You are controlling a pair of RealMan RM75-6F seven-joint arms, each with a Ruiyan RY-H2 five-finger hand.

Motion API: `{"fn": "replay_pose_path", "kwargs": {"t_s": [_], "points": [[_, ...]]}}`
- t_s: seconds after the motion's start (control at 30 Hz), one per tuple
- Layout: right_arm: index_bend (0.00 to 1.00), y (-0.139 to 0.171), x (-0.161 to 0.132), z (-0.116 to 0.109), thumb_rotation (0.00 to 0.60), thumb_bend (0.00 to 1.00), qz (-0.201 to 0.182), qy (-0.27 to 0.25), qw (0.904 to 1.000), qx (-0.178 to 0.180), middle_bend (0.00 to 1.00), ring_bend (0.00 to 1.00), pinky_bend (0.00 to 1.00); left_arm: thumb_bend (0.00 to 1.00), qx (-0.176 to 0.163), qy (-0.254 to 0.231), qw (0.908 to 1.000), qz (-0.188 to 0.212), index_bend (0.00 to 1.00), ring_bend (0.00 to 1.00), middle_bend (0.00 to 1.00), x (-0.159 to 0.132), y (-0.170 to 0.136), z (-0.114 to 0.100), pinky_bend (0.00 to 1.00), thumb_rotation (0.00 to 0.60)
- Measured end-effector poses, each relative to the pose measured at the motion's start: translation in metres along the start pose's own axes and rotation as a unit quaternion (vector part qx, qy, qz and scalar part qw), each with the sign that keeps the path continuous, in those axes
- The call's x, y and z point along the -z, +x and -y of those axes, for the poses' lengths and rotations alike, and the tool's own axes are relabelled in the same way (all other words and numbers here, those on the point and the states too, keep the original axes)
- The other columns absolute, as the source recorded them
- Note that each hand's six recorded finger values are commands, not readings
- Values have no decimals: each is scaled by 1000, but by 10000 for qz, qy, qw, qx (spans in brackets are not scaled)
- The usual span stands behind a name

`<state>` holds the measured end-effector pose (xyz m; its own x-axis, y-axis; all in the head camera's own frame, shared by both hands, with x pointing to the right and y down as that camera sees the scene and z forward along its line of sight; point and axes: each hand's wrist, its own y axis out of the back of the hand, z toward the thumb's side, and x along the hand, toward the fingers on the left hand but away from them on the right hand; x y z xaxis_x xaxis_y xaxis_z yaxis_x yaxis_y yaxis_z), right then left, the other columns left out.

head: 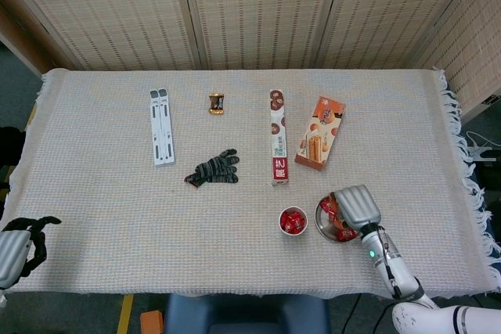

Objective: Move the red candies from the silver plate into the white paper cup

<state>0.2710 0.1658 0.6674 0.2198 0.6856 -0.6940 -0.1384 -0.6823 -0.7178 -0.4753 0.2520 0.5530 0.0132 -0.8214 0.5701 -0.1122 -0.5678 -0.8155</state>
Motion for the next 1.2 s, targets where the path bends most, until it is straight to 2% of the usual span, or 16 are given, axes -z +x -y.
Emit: {"fn": "replay_pose_path", "kwargs": {"t_s": [0.3, 0.4, 0.57, 0.8, 1.03, 1.2], "points": [[644, 23, -22, -46, 600, 148, -321, -301, 9988, 232, 771, 819, 1000, 637, 19, 25, 10000, 3, 308, 312, 405, -1, 0, 1, 246, 600], [644, 23, -31, -51, 600, 148, -495, -320, 9981, 194, 770, 819, 1000, 636, 23, 34, 10000, -3, 308, 311, 405, -1, 0, 1, 246, 600], [644, 18, -47, -55, 600, 148, -736, -351, 9965, 164, 771, 819, 1000, 636, 14, 28, 10000, -10, 308, 312, 405, 0, 0, 1, 246, 600], [644, 10, -66, -48, 600, 148, -950, -354, 9948, 52, 771, 819, 1000, 636, 3, 11, 10000, -7, 307, 311, 405, 0, 0, 0, 246, 600], [633, 5, -70, -41, 600, 148, -955, -309, 9949, -45, 771, 819, 1000, 637, -10, -4, 10000, -15, 308, 312, 405, 1, 0, -1, 246, 600], [591, 4, -68, -41, 600, 146, -917, -324, 9952, -46, 771, 819, 1000, 636, -2, 1, 10000, -14, 308, 312, 405, 1, 0, 0, 246, 600]]}}
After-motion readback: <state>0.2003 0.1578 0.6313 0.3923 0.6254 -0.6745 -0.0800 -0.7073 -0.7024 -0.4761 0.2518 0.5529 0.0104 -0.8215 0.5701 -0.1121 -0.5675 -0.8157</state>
